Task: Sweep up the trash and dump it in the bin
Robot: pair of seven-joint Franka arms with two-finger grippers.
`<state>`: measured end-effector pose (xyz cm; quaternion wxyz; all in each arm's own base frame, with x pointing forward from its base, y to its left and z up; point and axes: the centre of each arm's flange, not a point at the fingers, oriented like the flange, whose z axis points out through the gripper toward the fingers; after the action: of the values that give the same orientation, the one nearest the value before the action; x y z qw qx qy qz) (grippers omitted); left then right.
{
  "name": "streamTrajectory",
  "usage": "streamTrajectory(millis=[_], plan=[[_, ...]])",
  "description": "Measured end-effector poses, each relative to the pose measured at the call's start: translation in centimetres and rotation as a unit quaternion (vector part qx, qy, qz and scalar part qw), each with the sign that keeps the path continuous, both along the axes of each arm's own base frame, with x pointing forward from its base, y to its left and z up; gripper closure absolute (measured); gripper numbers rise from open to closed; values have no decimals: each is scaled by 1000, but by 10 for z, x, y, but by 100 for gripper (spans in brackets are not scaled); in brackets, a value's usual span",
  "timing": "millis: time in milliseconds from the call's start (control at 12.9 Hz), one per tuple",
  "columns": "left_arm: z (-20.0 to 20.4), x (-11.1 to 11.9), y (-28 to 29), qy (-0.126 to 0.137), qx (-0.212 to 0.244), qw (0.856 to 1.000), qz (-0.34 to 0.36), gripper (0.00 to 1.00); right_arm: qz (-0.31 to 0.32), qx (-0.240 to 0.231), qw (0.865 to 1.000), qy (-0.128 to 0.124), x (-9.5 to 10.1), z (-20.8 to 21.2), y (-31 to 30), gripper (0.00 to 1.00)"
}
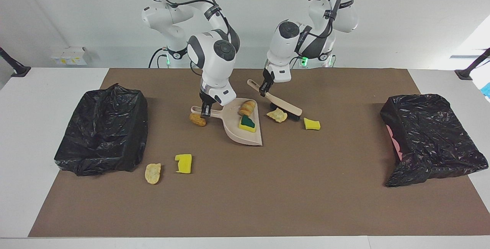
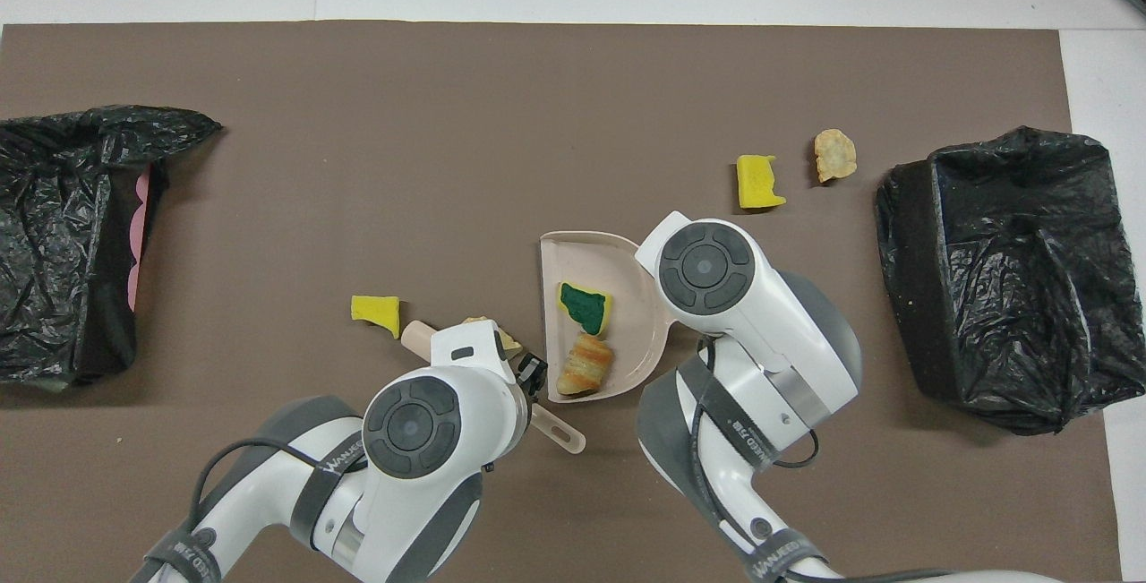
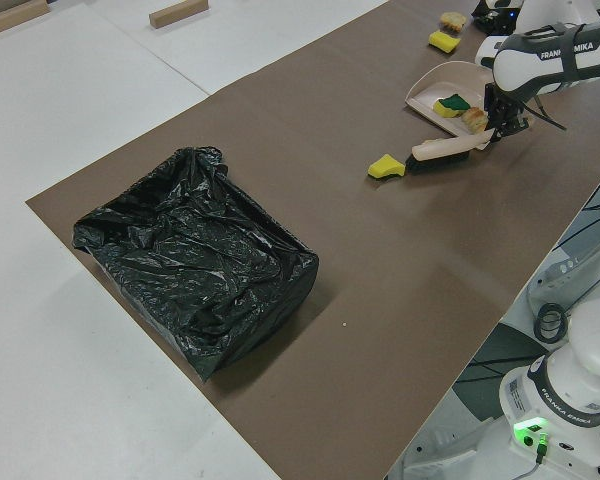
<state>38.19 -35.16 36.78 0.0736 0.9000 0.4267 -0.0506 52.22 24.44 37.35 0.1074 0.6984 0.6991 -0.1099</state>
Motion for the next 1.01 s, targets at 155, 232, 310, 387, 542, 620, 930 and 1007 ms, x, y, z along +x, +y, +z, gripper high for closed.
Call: streamTrajectory(millis=[155,232,310,387,542,620,930,1007], plan=[[4,21,8,-18,-5,998,-64,74,-6,1,1000,-2,6,-1,-5,68],[6,30,15,-18,-3,996,-91,74,-9,2,1000,-2,9,-1,-8,68],[11,37,22,-11,0,994,-109,74,-12,2,1000,-3,11,-1,-10,68],[18,44,30,0,3,992,-123,74,-13,3,1000,-2,12,-1,-10,68],[30,55,44,18,16,988,-151,74,-14,3,1000,-3,13,-1,-10,68],[33,60,54,23,32,985,-170,74,-14,4,1000,-3,13,0,-10,68],[37,70,110,67,72,966,-238,74,-30,23,999,11,12,1,-8,68],[40,71,125,76,80,961,-252,74,-33,29,999,18,12,0,-9,68]])
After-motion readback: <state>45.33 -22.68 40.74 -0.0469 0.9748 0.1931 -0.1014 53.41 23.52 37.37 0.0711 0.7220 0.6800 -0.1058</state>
